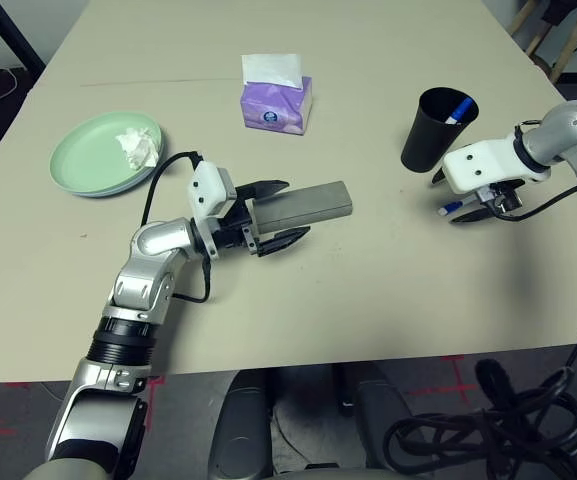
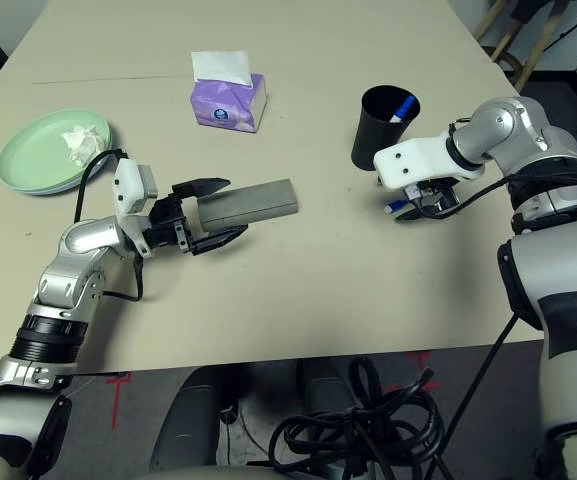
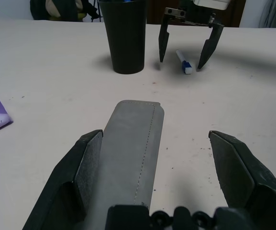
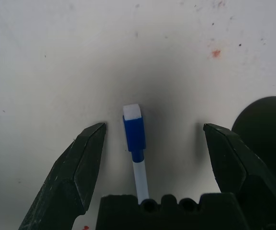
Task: Organize and tidy the items on the table.
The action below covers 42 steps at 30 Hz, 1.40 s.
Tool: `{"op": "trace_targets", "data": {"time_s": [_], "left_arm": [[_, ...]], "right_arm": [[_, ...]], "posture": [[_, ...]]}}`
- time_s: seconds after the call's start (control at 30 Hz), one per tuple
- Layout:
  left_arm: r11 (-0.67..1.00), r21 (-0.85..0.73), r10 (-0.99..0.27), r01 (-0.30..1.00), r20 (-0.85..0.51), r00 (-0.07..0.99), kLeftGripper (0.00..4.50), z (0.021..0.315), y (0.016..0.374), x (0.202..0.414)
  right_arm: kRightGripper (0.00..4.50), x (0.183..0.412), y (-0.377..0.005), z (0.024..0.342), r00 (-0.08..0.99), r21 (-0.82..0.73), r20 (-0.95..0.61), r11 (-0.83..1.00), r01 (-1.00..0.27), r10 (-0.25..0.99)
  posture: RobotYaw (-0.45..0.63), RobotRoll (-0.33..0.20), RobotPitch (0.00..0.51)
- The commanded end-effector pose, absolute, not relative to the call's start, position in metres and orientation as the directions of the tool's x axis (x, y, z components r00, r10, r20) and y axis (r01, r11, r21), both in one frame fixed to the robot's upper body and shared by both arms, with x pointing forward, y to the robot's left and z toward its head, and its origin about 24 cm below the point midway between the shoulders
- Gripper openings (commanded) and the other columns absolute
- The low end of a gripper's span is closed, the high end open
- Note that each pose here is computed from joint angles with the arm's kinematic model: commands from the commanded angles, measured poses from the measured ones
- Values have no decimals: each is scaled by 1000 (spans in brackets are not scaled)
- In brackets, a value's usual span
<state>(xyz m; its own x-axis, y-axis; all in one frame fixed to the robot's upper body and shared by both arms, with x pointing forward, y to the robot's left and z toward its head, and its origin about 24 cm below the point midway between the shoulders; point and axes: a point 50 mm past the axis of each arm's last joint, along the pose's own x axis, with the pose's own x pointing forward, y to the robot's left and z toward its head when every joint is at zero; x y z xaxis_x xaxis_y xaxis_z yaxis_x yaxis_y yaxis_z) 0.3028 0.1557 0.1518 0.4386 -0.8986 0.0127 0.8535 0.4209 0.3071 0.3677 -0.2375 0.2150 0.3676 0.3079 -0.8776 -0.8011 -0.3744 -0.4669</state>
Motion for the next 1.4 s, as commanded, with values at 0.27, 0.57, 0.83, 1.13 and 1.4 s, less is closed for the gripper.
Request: {"op": "trace_targets", "data": {"time_s": [0.27, 0.57, 0.83, 1.13, 1.4], "left_arm": [[443, 307, -889, 842, 32, 456, 4500, 150, 155, 297], [458, 309, -881, 833, 37, 471, 4500, 151, 157, 296], [464, 311, -877, 829, 35, 478, 4500, 151, 159, 295], [463, 313, -878, 829, 34, 478, 4500, 153, 158, 295], [460, 315, -879, 830, 34, 475, 4500, 154, 157, 297]], "right_arm": [[4480, 366, -238, 224, 344, -404, -915, -458, -792, 212], [4480, 365, -239, 226, 282, -330, -944, -457, -826, 171], [4480, 365, -237, 216, 261, -308, -951, -466, -830, 165], [1607, 362, -239, 212, 202, -239, -971, -473, -848, 129], [394, 361, -241, 214, 180, -219, -975, -462, -859, 127]], "posture": [[140, 0, 275], [155, 0, 272], [163, 0, 272], [162, 0, 269], [157, 0, 259]]}}
